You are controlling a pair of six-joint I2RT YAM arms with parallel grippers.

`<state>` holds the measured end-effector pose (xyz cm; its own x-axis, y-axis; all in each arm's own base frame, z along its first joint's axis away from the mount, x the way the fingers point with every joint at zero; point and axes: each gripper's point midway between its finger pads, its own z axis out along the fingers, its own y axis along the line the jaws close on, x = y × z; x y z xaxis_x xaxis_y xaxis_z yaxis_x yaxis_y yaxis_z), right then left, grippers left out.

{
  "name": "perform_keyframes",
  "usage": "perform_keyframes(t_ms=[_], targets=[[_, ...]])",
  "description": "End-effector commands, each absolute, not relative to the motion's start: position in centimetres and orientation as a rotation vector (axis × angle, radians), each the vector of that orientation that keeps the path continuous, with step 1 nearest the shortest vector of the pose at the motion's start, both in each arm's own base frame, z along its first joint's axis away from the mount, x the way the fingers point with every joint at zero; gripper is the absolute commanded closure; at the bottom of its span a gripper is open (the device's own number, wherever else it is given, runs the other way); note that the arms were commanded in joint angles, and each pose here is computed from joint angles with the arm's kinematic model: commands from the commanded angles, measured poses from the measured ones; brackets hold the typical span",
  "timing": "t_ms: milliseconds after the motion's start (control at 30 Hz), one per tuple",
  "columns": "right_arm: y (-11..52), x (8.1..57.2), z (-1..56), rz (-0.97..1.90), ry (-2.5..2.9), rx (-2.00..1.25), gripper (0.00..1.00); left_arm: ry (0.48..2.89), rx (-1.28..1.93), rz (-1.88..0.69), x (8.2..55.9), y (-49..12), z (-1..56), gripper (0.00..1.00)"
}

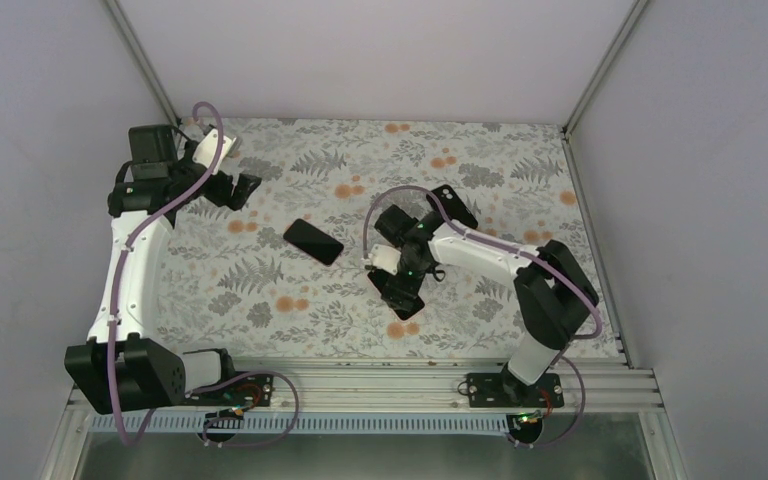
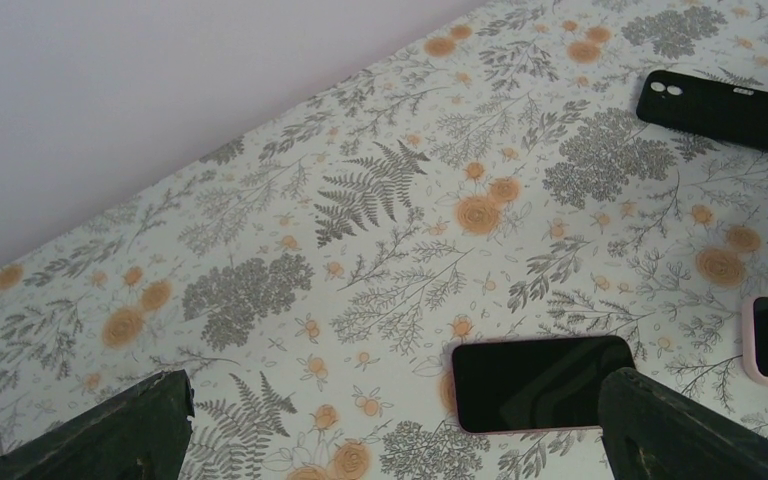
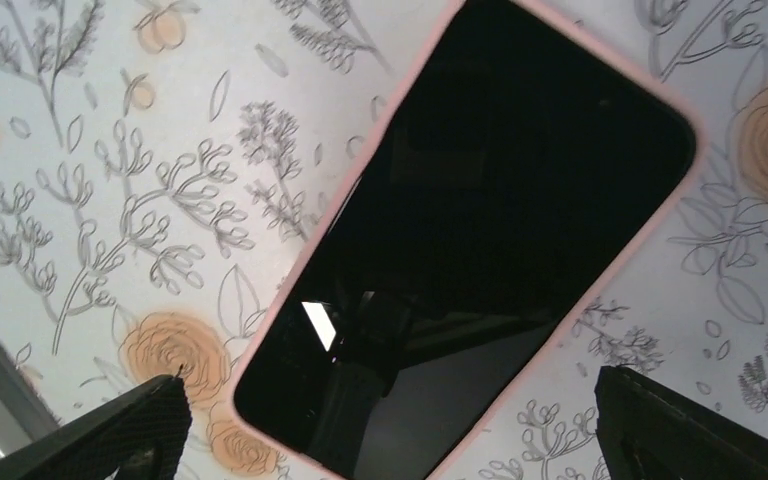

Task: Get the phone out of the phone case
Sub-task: Adjust the phone at the center of the board, then pick up the phone at the center of the board.

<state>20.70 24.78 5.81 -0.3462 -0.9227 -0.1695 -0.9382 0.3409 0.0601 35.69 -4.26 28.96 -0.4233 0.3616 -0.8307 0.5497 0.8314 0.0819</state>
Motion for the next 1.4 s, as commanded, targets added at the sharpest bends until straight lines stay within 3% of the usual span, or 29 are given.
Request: perform_keyframes(t_ms=[0, 533, 1067, 1367], targets=[[24.9, 22.3, 5.7, 0.228, 2.581, -1.624, 0.0, 2.069, 0.653, -0.285, 35.2, -4.4, 28.9, 0.0], [25.7, 20.9, 3.1, 0.366, 2.736, -1.639, 0.0, 2.075, 0.652, -0.299, 34.8, -4.4, 28.7, 0.0], [25.5, 20.5, -2.4, 0.084, 2.83, -1.718, 0.0, 2.099, 0.632, -0.315, 35.3, -4.3, 28.2, 0.0], [17.8, 19.7, -5.5, -0.371, 2.775, -1.796, 0.0, 2.12, 0.635, -0.294, 35.1, -4.0, 27.3, 0.0]])
